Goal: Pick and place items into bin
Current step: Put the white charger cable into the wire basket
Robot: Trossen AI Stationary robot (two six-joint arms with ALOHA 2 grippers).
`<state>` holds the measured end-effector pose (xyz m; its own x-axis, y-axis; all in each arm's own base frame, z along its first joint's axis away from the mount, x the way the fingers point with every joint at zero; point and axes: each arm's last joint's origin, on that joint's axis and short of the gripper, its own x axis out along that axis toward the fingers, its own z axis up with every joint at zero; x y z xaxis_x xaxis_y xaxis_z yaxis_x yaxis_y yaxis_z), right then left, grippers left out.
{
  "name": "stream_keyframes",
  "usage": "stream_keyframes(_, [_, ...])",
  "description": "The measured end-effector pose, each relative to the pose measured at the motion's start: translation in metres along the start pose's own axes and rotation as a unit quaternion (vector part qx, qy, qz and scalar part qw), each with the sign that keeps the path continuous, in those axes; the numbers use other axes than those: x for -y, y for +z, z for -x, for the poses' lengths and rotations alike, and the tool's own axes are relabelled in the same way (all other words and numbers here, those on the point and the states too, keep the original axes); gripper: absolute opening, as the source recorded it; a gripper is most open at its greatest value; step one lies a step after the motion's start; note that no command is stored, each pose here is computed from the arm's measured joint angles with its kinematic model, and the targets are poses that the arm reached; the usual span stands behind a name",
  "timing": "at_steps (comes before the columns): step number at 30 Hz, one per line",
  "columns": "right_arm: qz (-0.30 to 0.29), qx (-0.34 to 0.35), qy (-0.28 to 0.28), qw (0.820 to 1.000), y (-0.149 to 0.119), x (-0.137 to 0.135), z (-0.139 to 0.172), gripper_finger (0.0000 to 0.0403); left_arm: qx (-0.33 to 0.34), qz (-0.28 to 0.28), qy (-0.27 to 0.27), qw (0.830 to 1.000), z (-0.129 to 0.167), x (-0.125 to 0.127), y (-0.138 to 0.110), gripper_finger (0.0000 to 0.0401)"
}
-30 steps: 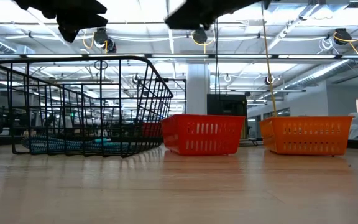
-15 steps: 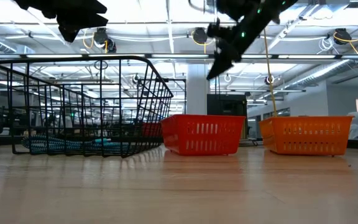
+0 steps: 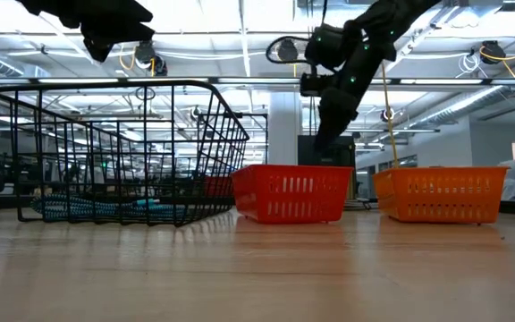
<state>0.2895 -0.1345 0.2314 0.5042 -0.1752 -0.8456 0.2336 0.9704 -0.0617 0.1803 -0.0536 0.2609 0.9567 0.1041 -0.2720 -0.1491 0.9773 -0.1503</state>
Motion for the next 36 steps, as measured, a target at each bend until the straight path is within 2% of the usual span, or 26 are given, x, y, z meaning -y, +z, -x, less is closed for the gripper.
stream_keyframes(6, [0.014,-0.039,0.009,0.999,-0.006,0.001,-0.026,0.0196,0.0,0.002,-0.003,1.0,0.0,0.001,0.0,0.0147])
stream_keyframes(9, [0.018,-0.087,0.015,0.996,-0.014,0.0,-0.041,0.0196,-0.001,0.001,-0.007,1.0,0.001,0.002,-0.001,0.0147])
stream_keyframes(14, [0.022,-0.148,-0.005,0.989,-0.026,0.001,-0.062,0.0196,0.002,0.002,-0.01,1.0,0.001,0.003,0.0,0.0147])
stream_keyframes(23, [0.041,-0.176,-0.052,0.982,-0.032,0.005,-0.085,0.0188,0.003,0.001,-0.009,1.0,0.001,0.003,0.0,0.0147])
stream_keyframes(27, [0.041,-0.179,-0.05,0.982,-0.033,0.005,-0.087,0.0143,0.003,0.001,-0.009,1.0,0.001,0.003,0.0,0.0147])
stream_keyframes(33, [0.048,-0.141,-0.058,0.987,-0.023,-0.002,-0.074,0.0026,0.003,0.0,-0.008,1.0,0.001,0.003,0.0,0.0147])
stream_keyframes(36, [0.047,-0.105,-0.064,0.991,-0.014,-0.006,-0.065,0.0017,0.003,0.0,-0.008,1.0,0.001,0.003,0.0,0.0147])
